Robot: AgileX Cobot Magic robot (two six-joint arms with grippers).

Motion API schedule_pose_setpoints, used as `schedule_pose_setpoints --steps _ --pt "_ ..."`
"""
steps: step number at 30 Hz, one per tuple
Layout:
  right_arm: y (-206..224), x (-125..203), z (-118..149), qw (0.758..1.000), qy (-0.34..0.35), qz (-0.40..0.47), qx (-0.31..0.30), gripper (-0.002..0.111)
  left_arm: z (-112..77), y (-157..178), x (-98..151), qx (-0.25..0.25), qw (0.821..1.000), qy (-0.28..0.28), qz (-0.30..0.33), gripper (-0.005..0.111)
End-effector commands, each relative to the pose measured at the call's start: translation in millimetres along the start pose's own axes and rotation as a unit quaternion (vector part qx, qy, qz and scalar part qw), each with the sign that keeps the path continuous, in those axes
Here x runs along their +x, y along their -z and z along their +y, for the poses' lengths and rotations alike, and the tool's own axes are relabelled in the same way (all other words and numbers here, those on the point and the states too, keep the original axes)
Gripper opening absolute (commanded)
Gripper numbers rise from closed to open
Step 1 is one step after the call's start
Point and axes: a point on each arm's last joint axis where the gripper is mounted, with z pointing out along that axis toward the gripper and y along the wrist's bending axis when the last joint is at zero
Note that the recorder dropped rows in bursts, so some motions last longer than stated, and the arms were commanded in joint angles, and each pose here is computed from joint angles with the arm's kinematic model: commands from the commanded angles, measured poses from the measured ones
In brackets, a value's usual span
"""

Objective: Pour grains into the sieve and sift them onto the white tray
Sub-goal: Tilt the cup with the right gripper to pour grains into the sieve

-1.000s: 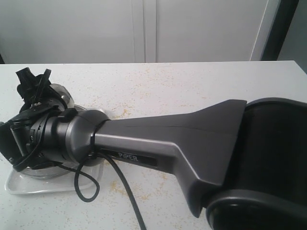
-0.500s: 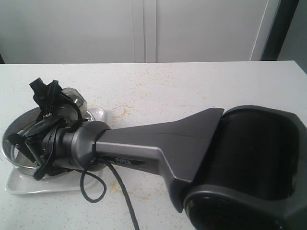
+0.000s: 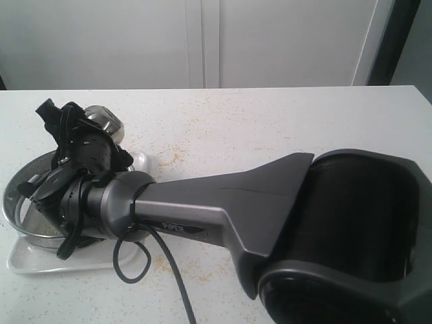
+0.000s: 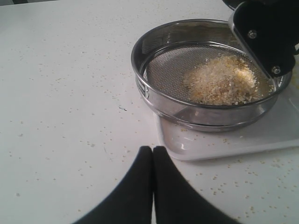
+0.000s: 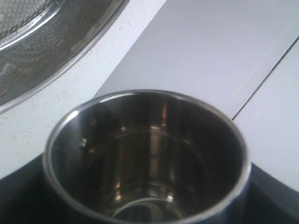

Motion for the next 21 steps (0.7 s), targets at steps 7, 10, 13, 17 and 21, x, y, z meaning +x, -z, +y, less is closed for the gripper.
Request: schedule_pose_setpoints --steps 7,10,13,17,21 --pt "0.3 7.6 -11.0 0.999 0.028 0.017 0.04 0.0 0.2 -0.2 1.1 -0.002 1.0 0.001 0.0 0.0" --pt "0.7 8.3 -11.9 0.999 0.028 0.018 0.04 0.0 0.2 -0.2 1.1 -0.002 1.0 0.001 0.0 0.0" --pt "0.6 6.1 -12.0 0.999 0.028 0.006 0.042 0.0 0.2 -0.2 1.1 -0.002 1.0 0.001 0.0 0.0" --pt "1.5 -1.0 -12.9 0.998 0.03 -0.03 0.046 0.0 0.2 -0.2 1.1 -0.002 1.0 0.001 0.0 0.0" --pt "1.6 -3.4 -13.0 0.998 0.03 -0.043 0.048 0.0 0.2 -0.2 1.1 -0.002 1.0 0.001 0.0 0.0"
